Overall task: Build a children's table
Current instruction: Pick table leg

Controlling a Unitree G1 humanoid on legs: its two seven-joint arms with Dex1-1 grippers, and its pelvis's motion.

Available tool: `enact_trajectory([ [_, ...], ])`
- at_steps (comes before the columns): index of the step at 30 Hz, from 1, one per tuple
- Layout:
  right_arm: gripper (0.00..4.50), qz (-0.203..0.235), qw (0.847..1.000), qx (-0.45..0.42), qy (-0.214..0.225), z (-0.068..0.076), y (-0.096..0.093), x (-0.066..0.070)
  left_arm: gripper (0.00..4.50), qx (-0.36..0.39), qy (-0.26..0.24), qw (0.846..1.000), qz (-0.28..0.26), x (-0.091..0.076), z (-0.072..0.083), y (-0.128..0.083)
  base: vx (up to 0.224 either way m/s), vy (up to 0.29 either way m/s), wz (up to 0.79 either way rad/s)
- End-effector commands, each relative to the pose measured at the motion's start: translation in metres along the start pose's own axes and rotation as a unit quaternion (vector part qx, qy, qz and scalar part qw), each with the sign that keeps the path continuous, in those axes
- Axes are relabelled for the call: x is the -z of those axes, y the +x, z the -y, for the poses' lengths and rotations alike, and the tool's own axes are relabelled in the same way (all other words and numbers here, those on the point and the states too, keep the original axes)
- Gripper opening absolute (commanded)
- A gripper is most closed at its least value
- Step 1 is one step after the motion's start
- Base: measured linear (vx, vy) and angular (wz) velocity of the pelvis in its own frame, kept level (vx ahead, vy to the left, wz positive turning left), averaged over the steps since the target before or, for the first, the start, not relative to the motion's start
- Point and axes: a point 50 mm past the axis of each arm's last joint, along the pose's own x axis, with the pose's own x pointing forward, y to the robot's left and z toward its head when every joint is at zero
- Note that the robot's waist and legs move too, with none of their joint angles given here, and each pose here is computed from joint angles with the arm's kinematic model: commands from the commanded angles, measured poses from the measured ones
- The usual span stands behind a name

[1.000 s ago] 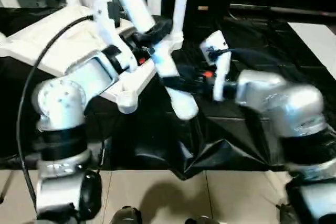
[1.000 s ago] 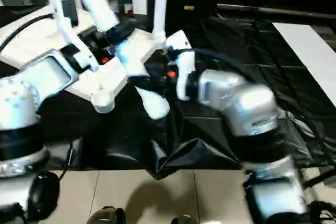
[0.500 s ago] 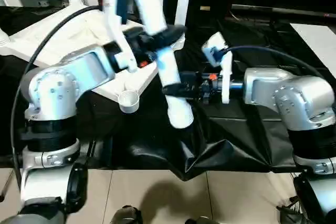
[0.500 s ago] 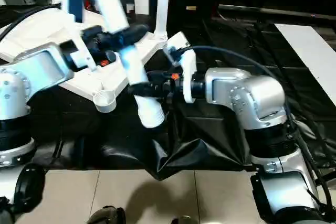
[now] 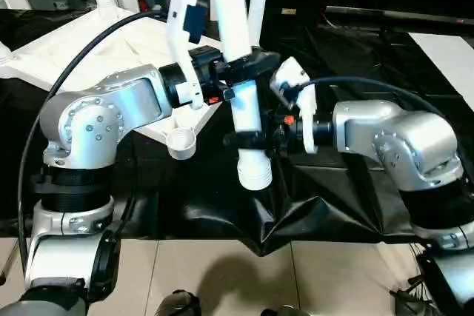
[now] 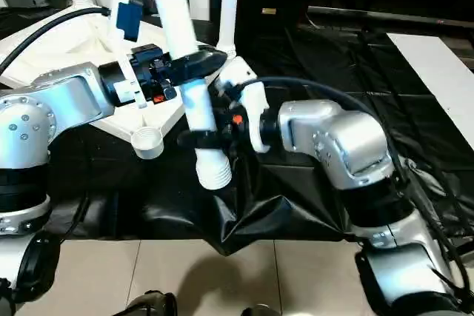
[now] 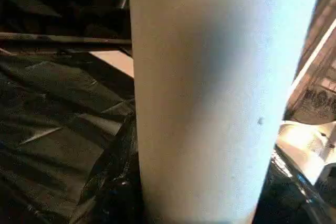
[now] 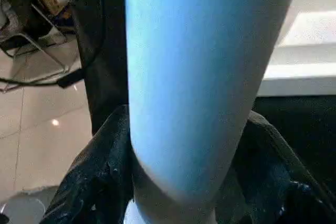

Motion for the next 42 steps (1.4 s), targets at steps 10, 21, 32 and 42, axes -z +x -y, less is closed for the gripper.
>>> enact_trajectory([
  [10, 2.7, -0.008, 1.0, 0.0, -0.011, 0.0, 0.001, 0.004, 1.8, 0.036, 0.032, 0.999, -0.006, -0.007, 0.012, 0.004, 0.0, 0.0, 0.0],
  [21, 1.9, -0.004, 1.0, -0.013, 0.002, -0.002, 0.003, 0.007, 1.8, 0.043, 0.033, 0.999, -0.004, -0.007, 0.014, 0.005, 0.0, 0.0, 0.0],
  [32, 1.85, 0.005, 1.0, -0.007, 0.008, -0.001, 0.003, 0.008, 2.5, 0.039, 0.024, 0.999, 0.01, -0.008, 0.013, 0.004, 0.0, 0.0, 0.0],
  [42, 1.85, 0.131, 0.99, 0.012, 0.044, -0.002, -0.002, -0.004, 2.97, 0.039, -0.05, 0.974, 0.216, -0.011, 0.003, -0.004, 0.0, 0.0, 0.0],
])
